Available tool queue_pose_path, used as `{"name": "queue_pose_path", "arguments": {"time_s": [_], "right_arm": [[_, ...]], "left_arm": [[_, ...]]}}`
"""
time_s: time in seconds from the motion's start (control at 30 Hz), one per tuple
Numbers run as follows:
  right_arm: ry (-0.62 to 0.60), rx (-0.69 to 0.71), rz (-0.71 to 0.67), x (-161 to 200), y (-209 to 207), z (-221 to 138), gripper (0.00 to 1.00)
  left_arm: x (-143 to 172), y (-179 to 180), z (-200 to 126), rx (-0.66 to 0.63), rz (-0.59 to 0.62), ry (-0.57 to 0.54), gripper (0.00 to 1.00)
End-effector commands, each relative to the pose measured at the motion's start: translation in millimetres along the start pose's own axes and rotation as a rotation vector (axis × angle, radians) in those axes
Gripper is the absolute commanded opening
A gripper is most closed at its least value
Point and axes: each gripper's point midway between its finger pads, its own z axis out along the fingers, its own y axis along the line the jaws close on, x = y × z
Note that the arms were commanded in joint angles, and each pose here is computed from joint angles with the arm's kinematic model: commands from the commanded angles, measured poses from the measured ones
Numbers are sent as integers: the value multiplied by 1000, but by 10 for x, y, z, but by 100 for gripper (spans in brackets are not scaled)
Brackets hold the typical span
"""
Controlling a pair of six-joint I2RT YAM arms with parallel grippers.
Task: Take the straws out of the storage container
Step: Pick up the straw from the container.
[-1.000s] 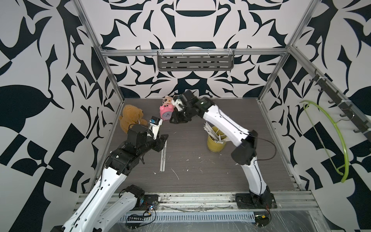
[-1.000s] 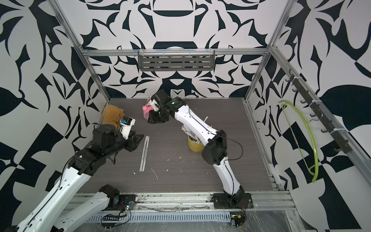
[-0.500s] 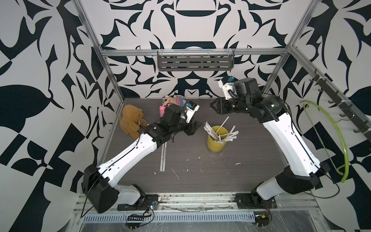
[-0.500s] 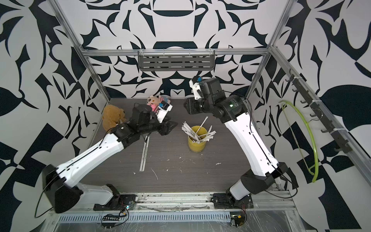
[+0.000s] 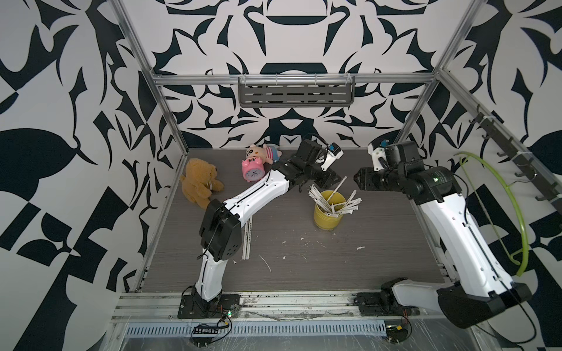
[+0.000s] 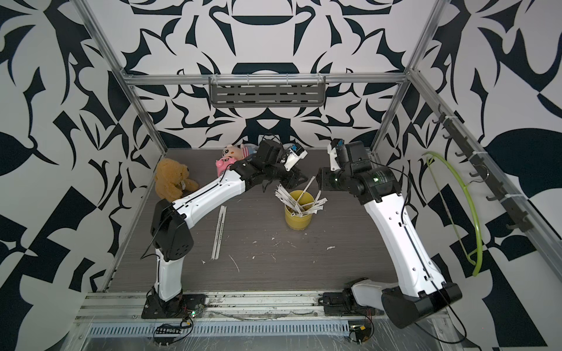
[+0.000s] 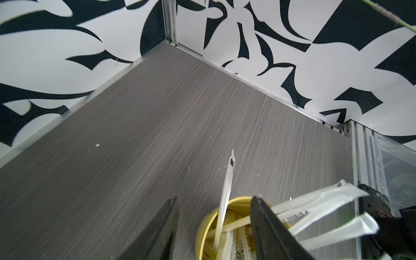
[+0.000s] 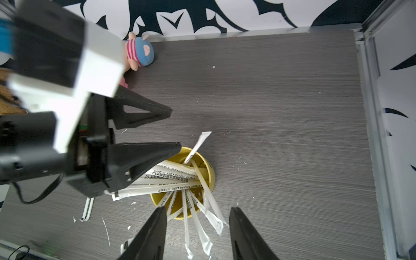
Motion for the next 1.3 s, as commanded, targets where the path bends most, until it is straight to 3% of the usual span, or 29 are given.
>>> {"name": "queue_pose_path", "arguments": {"time_s": [0.0, 0.27, 0.53, 0.63, 0.73, 0.97, 1.1, 1.27], "right_arm": [[-22, 16, -15, 6, -58, -80, 51], [29, -17, -10, 124, -39, 102, 51], [67, -88, 26, 149, 27, 309, 53], [58, -84, 36, 123, 3, 314, 56], [53, -79, 39, 113, -15, 309, 61], [46, -77, 38, 90, -17, 312, 62], [37, -82, 36, 53, -3, 293, 62], [31, -94, 28, 17, 25, 270, 62]], "left_arm": [[172, -75, 130, 55, -15, 76, 57], [246, -132, 271, 97, -17, 94, 50], [267, -171, 312, 120, -16, 96, 33], [281, -177, 326, 127, -14, 99, 26], [287, -192, 342, 134, -10, 100, 26], [338, -201, 405, 138, 8, 118, 25], [311, -201, 392, 131, 30, 115, 14], [173, -208, 296, 105, 67, 78, 8]]}}
